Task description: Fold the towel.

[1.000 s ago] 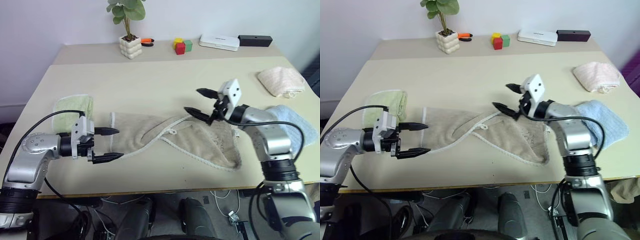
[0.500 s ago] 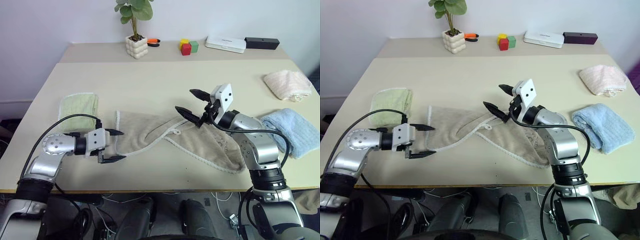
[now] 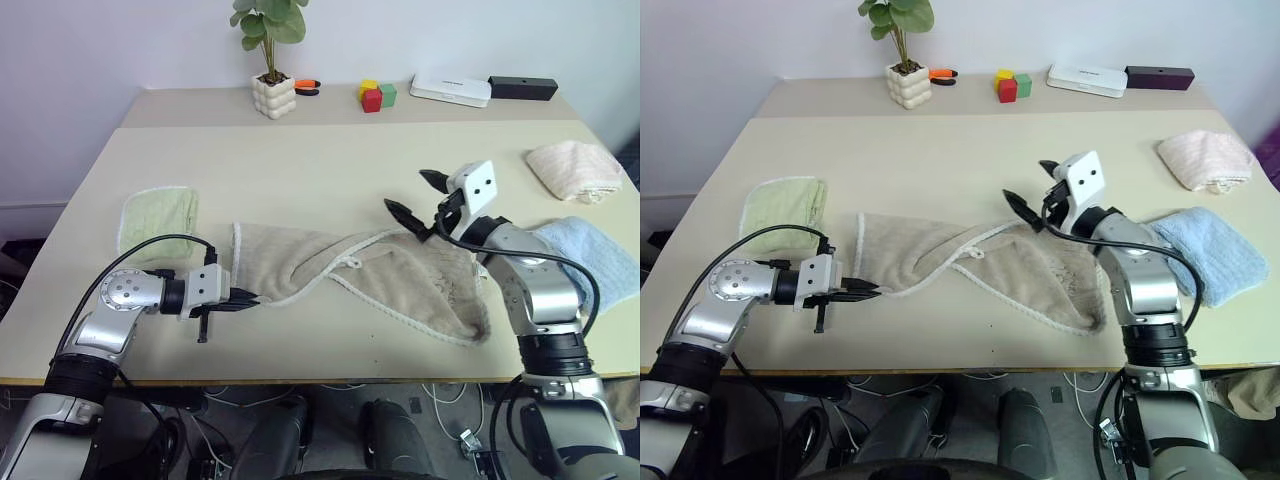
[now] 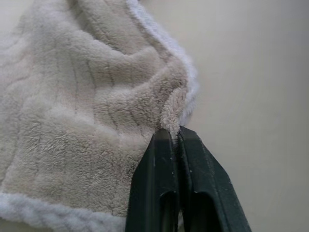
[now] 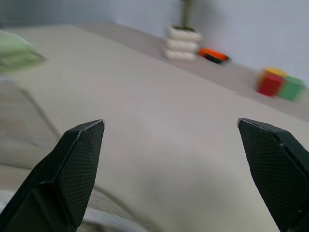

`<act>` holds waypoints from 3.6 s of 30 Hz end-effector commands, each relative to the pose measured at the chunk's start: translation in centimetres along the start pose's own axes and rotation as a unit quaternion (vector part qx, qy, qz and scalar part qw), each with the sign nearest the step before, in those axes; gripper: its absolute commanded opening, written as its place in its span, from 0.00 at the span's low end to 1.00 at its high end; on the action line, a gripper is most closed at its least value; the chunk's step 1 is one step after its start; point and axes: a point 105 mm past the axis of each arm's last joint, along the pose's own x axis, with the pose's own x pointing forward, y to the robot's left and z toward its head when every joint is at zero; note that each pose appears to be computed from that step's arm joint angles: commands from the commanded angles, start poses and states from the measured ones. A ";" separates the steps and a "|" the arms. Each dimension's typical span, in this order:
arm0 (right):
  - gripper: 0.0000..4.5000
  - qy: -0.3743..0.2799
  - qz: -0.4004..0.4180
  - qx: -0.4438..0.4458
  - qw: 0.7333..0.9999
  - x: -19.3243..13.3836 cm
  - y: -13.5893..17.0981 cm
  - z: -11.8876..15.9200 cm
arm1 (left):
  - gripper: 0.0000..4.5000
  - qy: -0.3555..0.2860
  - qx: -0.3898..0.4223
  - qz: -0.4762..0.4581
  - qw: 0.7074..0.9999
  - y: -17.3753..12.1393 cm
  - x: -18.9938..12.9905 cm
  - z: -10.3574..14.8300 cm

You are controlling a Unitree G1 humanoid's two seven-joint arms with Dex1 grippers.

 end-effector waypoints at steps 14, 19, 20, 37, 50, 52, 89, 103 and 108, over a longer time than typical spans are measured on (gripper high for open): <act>1.00 0.194 0.010 0.091 0.977 -3.6 -4.1 -5.6 | 0.01 -0.110 -0.029 0.129 0.985 3.7 -1.6 4.2; 1.00 0.222 0.003 0.112 0.969 -3.1 -3.8 -7.3 | 0.01 -0.108 -0.030 0.132 0.985 3.6 -1.6 4.3; 0.88 0.225 0.005 0.116 0.967 -2.9 -3.6 -7.4 | 0.00 -0.107 -0.031 0.134 0.985 3.7 -1.7 4.3; 0.01 0.130 -0.038 0.116 0.984 -0.5 -5.8 -3.1 | 0.00 -0.098 -0.034 0.255 0.961 9.0 -3.7 3.7; 0.01 -0.168 -0.168 -0.007 0.971 3.8 -10.9 11.8 | 0.00 -0.133 0.091 0.552 0.818 23.2 -11.0 15.7; 0.01 -0.199 -0.157 -0.018 0.967 2.9 -10.9 12.4 | 0.00 -0.132 0.118 0.546 0.819 23.0 -11.5 16.2; 0.01 0.083 0.232 -0.058 0.967 -13.3 -0.8 -1.8 | 0.00 -0.063 -0.064 -0.020 0.996 -0.6 -9.9 4.7; 0.01 0.047 0.173 -0.096 0.979 -9.9 -2.9 -1.0 | 0.00 -0.073 -0.013 0.093 0.993 6.0 -8.8 3.3; 0.01 0.034 0.143 -0.111 0.983 -8.1 -3.7 -1.1 | 0.00 -0.075 -0.011 0.127 0.989 8.3 -7.6 2.6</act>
